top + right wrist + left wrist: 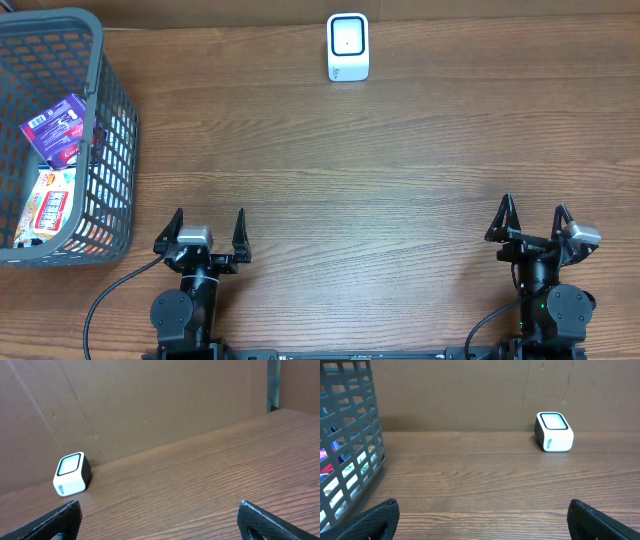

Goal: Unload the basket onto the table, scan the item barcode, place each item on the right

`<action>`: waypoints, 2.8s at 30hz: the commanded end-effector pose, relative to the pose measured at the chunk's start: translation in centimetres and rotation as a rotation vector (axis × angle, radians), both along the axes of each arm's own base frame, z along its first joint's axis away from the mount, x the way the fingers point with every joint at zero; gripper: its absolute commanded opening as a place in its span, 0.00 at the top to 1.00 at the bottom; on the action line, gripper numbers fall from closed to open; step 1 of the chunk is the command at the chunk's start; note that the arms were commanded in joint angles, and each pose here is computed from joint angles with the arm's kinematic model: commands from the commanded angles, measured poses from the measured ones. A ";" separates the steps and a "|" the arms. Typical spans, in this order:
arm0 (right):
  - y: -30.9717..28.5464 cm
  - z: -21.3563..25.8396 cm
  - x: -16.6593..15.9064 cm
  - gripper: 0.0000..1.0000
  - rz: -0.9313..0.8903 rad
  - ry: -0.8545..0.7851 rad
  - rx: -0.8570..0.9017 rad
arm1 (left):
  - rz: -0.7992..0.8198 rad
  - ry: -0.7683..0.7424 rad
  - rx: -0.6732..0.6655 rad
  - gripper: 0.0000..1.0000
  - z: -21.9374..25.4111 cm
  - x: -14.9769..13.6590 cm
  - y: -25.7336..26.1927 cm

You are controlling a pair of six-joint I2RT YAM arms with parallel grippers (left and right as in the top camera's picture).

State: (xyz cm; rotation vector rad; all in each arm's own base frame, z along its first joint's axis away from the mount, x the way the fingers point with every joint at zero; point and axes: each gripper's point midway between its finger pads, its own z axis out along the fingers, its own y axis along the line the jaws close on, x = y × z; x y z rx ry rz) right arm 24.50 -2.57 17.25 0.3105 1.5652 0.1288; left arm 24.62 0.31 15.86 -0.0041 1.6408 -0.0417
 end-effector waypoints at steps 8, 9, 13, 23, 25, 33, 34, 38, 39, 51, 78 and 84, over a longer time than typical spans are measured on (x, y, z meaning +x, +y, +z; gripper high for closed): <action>0.0 -0.5 0.1 0.00 0.004 0.010 -0.004 | 0.004 -0.002 -0.008 0.00 0.0 0.0 0.0; 0.0 -0.5 0.1 0.00 0.004 0.010 -0.003 | 0.004 -0.002 -0.008 0.00 0.0 0.0 0.0; 0.4 -0.5 0.1 0.00 0.028 0.011 -0.002 | 0.013 0.000 -0.007 0.00 0.0 0.0 0.2; 3.0 -0.2 0.1 0.00 0.173 0.012 0.033 | 0.004 -0.009 -0.007 0.00 1.9 -0.5 0.0; 3.0 -0.1 -0.1 0.00 0.176 0.035 0.040 | 0.015 -0.013 -0.006 0.00 3.9 -0.8 0.1; 3.0 2.3 -0.8 0.00 0.165 0.044 0.122 | 0.054 0.062 -0.009 0.00 10.3 -0.1 0.9; 3.0 2.7 -0.8 0.00 0.164 0.049 0.139 | 0.053 0.097 -0.012 0.00 10.8 0.4 0.9; 3.0 4.5 -0.4 0.00 0.160 0.093 0.161 | 0.051 0.241 -0.017 0.00 13.7 2.9 1.1; 2.9 4.9 -0.2 0.00 0.159 0.107 0.163 | 0.034 0.275 -0.008 0.00 14.5 3.6 0.9; 11.2 8.9 8.5 0.01 0.380 0.750 0.170 | 0.024 0.595 -0.051 0.00 20.6 9.1 3.3; 24.2 3.3 9.3 0.00 0.748 1.025 0.106 | 0.700 0.708 -0.495 0.00 15.9 10.1 31.3; 24.3 3.6 9.7 0.00 0.752 1.005 0.106 | 0.688 0.796 -0.536 0.00 9.2 13.1 34.2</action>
